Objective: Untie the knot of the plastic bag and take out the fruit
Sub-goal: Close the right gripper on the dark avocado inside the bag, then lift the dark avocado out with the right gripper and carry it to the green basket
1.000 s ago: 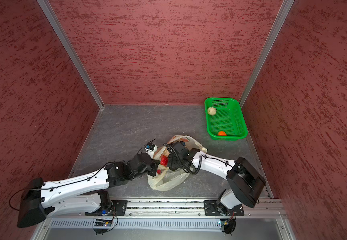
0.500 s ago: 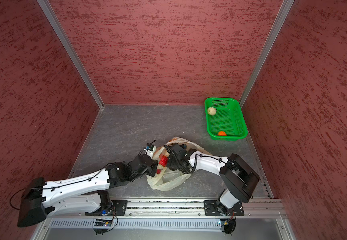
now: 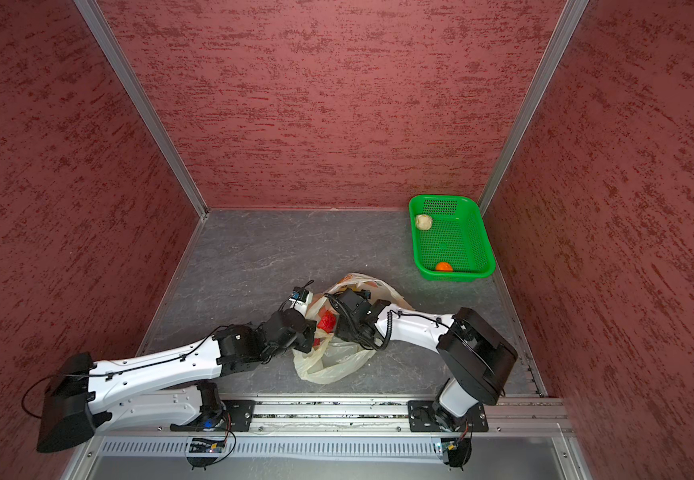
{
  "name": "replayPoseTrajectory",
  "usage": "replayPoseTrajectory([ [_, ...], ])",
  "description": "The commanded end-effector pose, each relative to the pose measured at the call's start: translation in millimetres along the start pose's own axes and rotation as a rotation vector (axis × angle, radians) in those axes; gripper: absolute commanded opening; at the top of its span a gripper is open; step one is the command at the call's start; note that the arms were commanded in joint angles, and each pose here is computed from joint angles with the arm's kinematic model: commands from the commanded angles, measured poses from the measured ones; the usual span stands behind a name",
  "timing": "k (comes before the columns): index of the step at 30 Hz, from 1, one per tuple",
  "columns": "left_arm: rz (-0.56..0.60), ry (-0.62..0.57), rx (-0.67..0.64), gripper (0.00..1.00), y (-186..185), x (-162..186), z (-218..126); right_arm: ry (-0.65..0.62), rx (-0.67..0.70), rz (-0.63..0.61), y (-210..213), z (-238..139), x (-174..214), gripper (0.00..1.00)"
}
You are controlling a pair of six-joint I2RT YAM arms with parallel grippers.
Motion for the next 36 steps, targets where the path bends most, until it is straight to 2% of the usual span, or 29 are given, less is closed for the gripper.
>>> replayPoseTrajectory([
  [1,-0.004,-0.045,-0.001,0.00,-3.8,-11.0,-2.6,-0.063,-0.045,-0.020,11.6,-15.7,-4.4,0.66],
  [6,-0.014,-0.063,-0.012,0.00,-3.2,-20.6,-6.2,-0.073,-0.078,-0.114,26.5,-36.5,1.2,0.64],
  [18,-0.043,-0.055,-0.043,0.00,7.4,-29.4,-4.3,-0.082,-0.182,-0.217,37.6,-80.8,11.4,0.59],
  [36,-0.045,-0.048,-0.070,0.00,11.3,-33.1,-7.6,-0.125,-0.299,-0.285,58.0,-143.5,11.0,0.59],
])
Point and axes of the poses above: each gripper's point midway between its finger pads, its own z axis out along the fingers, its own y axis along the line the jaws close on, x = y × z, the point moved 6 cm from there along -z, back along the fingers, and after that the axes turned 4 degrees about z, right-handed, at the moved point
